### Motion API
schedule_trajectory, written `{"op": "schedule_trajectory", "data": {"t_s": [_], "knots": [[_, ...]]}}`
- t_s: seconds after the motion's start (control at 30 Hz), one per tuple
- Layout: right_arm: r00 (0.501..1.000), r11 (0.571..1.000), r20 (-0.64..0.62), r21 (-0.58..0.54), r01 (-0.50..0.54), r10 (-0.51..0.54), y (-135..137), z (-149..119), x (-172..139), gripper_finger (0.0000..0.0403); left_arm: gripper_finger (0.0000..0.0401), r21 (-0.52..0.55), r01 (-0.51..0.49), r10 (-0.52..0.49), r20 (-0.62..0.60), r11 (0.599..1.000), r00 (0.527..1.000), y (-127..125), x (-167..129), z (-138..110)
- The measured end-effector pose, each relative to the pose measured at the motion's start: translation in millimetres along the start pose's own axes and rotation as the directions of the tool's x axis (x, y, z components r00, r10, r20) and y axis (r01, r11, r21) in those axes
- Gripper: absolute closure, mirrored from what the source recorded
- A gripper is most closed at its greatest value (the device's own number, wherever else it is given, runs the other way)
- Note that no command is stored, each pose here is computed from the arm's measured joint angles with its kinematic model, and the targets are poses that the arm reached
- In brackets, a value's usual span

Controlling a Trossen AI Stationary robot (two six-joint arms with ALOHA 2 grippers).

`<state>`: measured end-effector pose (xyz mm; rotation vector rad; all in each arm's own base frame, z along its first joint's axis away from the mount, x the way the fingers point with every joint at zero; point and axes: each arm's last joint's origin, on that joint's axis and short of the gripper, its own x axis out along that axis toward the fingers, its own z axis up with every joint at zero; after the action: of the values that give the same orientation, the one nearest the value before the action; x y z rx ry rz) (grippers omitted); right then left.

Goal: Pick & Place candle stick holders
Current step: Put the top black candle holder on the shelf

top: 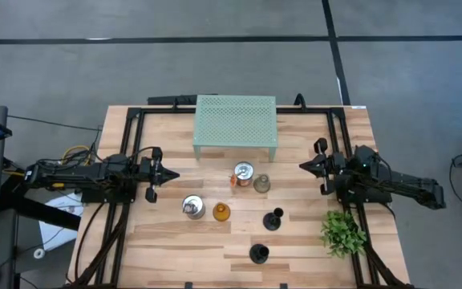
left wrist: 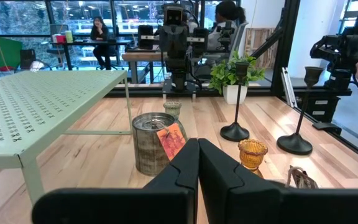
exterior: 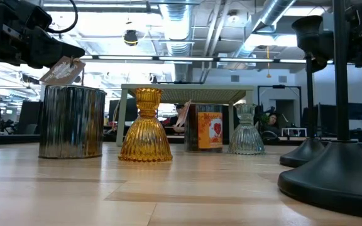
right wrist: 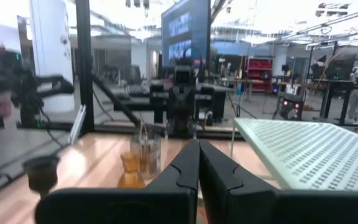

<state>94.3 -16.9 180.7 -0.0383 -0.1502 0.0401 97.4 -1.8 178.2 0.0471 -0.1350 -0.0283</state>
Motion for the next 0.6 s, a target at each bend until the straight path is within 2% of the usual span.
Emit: {"op": "schedule_trajectory", "data": {"t_s": [0.23, 0.33, 0.6], "knots": [[1.000, 0.998, 0.002, 0.062, 0.004, -0.004, -0.1, 0.6, 0.0, 0.0403, 0.0393, 0.000, 0.000, 0.000, 0.000, 1.000, 1.000, 0.0, 0.0, 0.1], [0.999, 0.997, 0.017, 0.058, 0.046, -0.047, -1.2, 9.5, -0.4, 0.0403, 0.0393, 0.000, 0.000, 0.000, 0.006, 1.000, 1.000, 0.0, 0.0, 0.7], [0.998, 0.998, 0.020, 0.007, 0.055, -0.055, -0.9, 39.7, -1.5, 0.0403, 0.0393, -0.041, -0.001, 0.007, 0.149, 0.999, 0.989, 0.6, -1.1, 14.5]]}}
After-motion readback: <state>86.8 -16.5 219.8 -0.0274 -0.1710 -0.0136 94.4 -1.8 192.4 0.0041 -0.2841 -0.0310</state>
